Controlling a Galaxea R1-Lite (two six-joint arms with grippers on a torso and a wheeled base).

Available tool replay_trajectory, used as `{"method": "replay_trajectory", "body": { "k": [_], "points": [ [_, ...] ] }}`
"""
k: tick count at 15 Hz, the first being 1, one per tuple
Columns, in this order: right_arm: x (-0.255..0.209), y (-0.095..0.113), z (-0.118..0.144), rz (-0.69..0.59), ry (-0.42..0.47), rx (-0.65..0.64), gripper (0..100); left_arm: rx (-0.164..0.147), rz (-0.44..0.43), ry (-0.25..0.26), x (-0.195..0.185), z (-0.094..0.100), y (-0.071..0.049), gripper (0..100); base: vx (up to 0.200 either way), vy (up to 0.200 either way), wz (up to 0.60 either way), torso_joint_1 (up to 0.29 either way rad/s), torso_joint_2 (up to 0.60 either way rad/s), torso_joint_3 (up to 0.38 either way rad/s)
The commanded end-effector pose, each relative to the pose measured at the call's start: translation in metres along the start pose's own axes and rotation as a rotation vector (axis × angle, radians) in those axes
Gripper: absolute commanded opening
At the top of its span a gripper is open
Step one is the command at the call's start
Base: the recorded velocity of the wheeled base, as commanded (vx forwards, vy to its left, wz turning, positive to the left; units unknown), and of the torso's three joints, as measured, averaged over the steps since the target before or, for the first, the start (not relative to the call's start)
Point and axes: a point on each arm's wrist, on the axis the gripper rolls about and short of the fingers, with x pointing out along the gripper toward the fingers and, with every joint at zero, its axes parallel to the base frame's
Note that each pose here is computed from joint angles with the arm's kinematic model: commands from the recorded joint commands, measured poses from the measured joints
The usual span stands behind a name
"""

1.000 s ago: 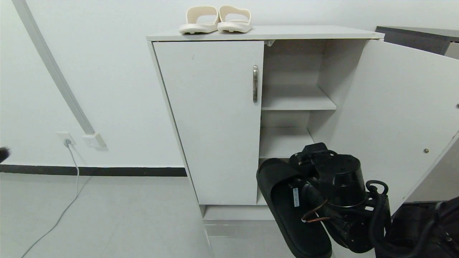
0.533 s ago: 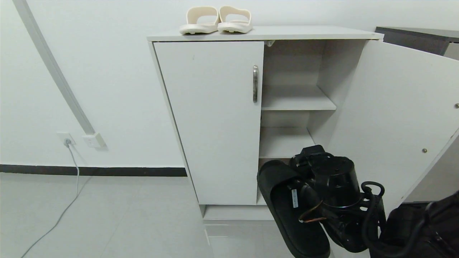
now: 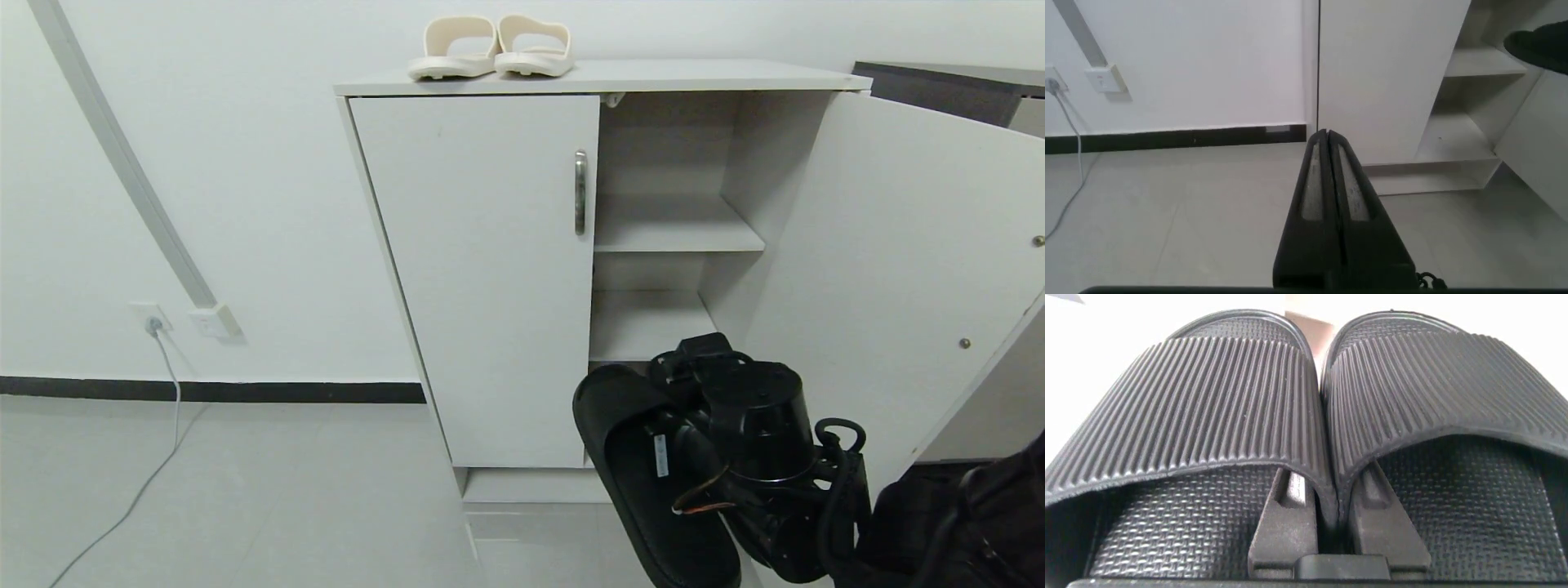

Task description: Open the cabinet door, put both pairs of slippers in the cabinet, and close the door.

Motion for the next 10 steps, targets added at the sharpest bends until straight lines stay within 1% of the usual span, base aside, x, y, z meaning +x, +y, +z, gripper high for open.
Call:
{"method": "replay_trajectory", "body": {
  "k": [1,5,6,7,10],
  "points": [
    [0.005,0.005,0.0,0.002,-0.018,0.01,0,-0.006,0.006,0.0,0.0,0.0,0.0,0,0.0,0.0,0.0,0.0,0.0,0.0],
    [0.023,0.016,0.001,-0.092,-0.048,0.064,0,-0.006,0.006,-0.002,0.0,0.0,0.0,0,0.0,0.0,0.0,0.0,0.0,0.0],
    [0.031,0.019,0.0,-0.134,-0.057,0.079,0,-0.006,0.007,-0.002,0.0,0.0,0.0,0,0.0,0.0,0.0,0.0,0.0,0.0],
    [0.033,0.019,0.001,-0.14,-0.062,0.086,0,-0.006,0.007,-0.002,0.0,0.0,0.0,0,0.0,0.0,0.0,0.0,0.0,0.0],
    [0.037,0.015,0.001,-0.162,-0.064,0.097,0,-0.006,0.007,-0.002,0.0,0.0,0.0,0,0.0,-0.2,0.0,0.002,0.0,0.007]
  ]
}}
